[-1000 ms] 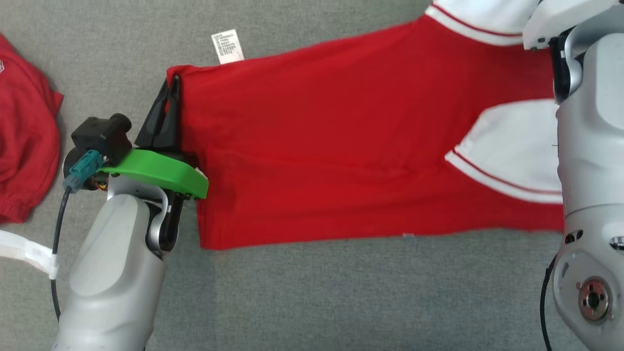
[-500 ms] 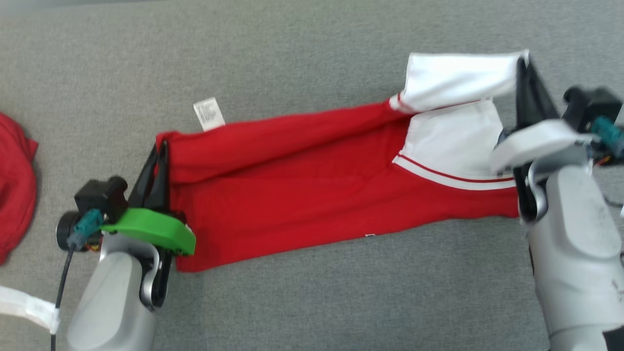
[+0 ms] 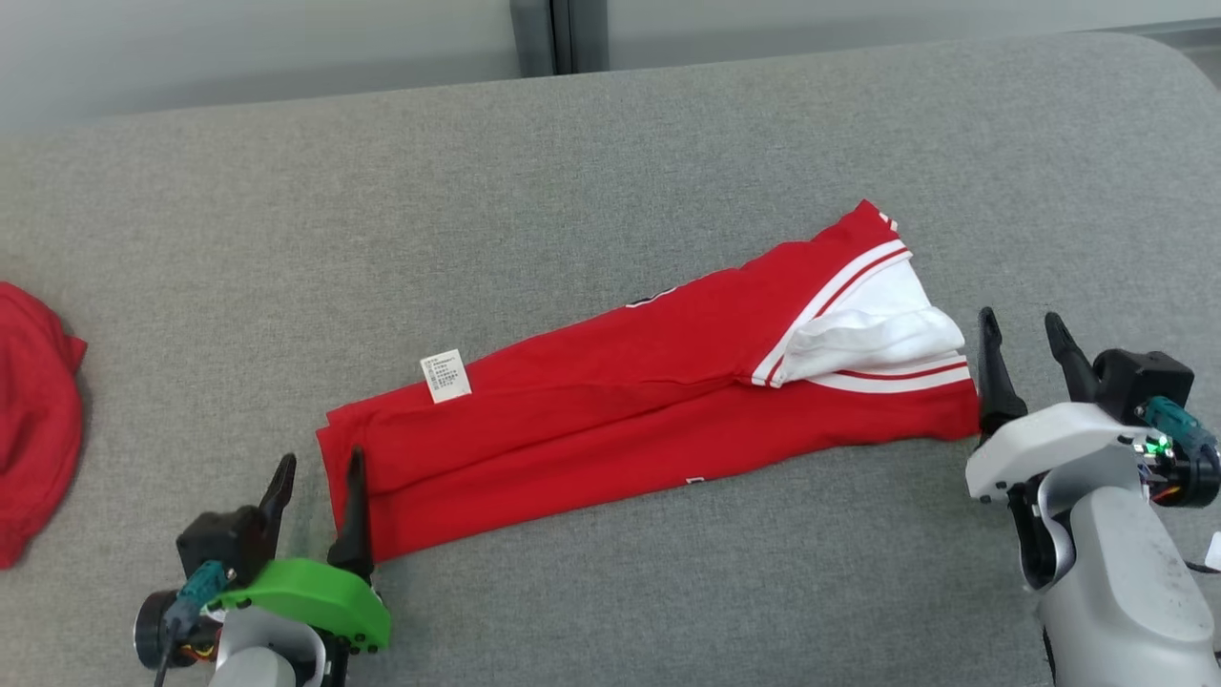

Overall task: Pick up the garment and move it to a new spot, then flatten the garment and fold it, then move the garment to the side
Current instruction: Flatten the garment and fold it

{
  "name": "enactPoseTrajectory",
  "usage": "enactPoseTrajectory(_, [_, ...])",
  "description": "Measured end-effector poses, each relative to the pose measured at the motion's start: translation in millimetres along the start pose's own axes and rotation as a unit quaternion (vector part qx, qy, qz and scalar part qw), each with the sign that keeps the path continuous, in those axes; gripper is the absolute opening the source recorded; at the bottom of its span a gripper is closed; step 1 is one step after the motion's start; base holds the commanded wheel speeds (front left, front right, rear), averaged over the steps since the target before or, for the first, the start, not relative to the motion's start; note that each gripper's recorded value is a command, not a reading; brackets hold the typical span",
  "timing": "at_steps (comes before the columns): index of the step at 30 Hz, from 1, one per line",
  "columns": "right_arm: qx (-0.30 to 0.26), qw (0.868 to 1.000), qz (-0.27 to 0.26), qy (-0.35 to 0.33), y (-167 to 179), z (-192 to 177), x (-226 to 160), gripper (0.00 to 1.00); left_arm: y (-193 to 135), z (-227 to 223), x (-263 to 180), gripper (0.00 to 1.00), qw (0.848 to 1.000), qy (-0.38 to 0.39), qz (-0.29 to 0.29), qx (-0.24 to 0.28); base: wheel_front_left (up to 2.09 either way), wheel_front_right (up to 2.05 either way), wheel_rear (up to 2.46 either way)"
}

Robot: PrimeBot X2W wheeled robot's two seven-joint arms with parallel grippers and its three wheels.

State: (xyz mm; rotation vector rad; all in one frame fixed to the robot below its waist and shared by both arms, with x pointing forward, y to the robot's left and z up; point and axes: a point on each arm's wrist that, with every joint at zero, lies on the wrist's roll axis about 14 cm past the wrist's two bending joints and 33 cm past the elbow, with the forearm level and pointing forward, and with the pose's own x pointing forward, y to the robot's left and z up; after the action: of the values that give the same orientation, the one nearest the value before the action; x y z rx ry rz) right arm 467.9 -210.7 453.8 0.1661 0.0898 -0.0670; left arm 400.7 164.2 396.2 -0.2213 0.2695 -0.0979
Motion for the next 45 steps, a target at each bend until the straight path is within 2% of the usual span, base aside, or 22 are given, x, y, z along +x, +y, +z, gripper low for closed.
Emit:
enactPoseTrajectory(5, [0.0, 1.0, -0.004, 0.006, -5, -5, -20, 1.0, 10, -7, -25, 1.0, 1.0, -0.001, 0.03, -0.008, 0.0, 0.0, 0.0])
enactPoseTrajectory(14, [-0.005, 1.0, 0.001, 0.028, -5, -22, -60, 1.0, 2, -7, -61, 1.0, 0.999, -0.017, 0.028, 0.003, 0.0, 0.0, 0.0])
enactPoseTrajectory(18, [-0.006, 1.0, 0.009, 0.025, 0, -19, -64, 1.0, -2, -1, -67, 1.0, 0.999, -0.029, 0.025, 0.001, 0.0, 0.0, 0.0])
enactPoseTrajectory(22, [-0.012, 0.999, 0.026, 0.022, 12, -15, -54, 1.0, -3, 0, -68, 1.0, 0.999, -0.031, 0.023, -0.002, 0.0, 0.0, 0.0])
enactPoseTrajectory(30, [-0.033, 0.998, 0.054, 0.004, 39, 8, 2, 1.0, -9, 4, -52, 1.0, 0.999, -0.032, 0.013, -0.004, 0.0, 0.0, 0.0])
enactPoseTrajectory(36, [-0.035, 0.996, 0.05, 0.063, 45, -24, 31, 1.0, -4, 2, -40, 1.0, 0.999, -0.026, 0.018, -0.009, 0.0, 0.0, 0.0])
enactPoseTrajectory(44, [-0.025, 0.986, 0.051, 0.155, 53, -85, 33, 1.0, 15, 0, -36, 1.0, 0.999, -0.019, 0.043, -0.012, 0.0, 0.0, 0.0])
enactPoseTrajectory(45, [-0.021, 0.985, 0.054, 0.161, 56, -89, 33, 0.96, 18, -1, -37, 1.0, 0.999, -0.017, 0.046, -0.011, 0.0, 0.0, 0.0])
